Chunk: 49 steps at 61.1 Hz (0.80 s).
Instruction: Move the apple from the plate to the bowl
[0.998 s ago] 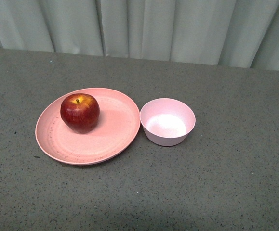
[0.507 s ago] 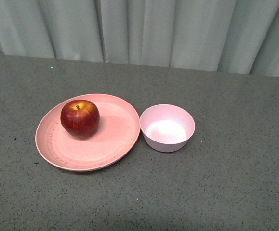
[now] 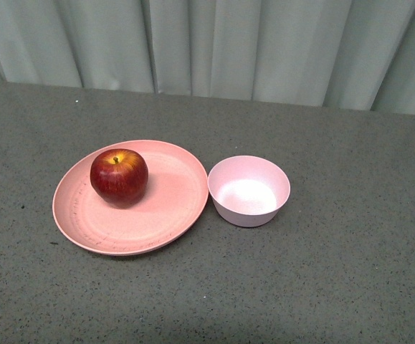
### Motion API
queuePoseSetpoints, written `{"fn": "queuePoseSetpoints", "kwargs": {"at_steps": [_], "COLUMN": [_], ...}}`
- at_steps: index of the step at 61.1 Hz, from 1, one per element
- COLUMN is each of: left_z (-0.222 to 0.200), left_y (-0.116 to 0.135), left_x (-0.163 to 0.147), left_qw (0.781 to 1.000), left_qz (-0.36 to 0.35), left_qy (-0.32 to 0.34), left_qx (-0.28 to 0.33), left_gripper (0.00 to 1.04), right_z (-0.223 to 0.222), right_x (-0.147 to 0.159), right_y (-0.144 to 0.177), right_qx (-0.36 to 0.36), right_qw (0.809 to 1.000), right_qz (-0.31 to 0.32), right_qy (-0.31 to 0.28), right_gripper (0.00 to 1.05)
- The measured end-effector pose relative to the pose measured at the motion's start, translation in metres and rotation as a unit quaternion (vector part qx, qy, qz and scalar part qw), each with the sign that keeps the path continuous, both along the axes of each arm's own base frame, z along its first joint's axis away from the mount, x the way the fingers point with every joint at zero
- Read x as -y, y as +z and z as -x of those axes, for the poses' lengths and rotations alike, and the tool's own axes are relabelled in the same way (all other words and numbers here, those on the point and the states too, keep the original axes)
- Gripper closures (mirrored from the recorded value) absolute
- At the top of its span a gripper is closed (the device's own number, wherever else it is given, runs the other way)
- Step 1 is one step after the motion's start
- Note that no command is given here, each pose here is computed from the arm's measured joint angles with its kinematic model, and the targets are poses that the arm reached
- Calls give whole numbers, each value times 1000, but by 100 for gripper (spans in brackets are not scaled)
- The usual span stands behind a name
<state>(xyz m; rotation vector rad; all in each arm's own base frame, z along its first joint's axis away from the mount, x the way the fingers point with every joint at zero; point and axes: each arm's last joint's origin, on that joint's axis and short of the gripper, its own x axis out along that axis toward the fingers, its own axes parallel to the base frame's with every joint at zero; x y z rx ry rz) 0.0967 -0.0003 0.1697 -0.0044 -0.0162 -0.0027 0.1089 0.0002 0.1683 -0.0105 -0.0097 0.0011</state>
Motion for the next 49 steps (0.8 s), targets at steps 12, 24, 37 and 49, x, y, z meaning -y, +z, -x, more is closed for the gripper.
{"fn": "queuePoseSetpoints", "kwargs": {"at_steps": [12, 24, 37, 49], "left_z": [0, 0, 0, 0], "left_y": [0, 0, 0, 0], "left_x": [0, 0, 0, 0], "left_qw": [1000, 1000, 1000, 1000], "left_qz": [0, 0, 0, 0], "left_qy": [0, 0, 0, 0], "left_qx": [0, 0, 0, 0], "left_gripper": [7, 7, 7, 7], "right_z": [11, 11, 11, 11], "right_x": [0, 0, 0, 0], "right_y": [-3, -3, -3, -3], "right_qx": [-2, -4, -3, -3], "right_qw": [1000, 1000, 1000, 1000], "right_qz": [0, 0, 0, 0], "right_qy": [1, 1, 1, 1], "right_gripper": [104, 94, 53, 8]}}
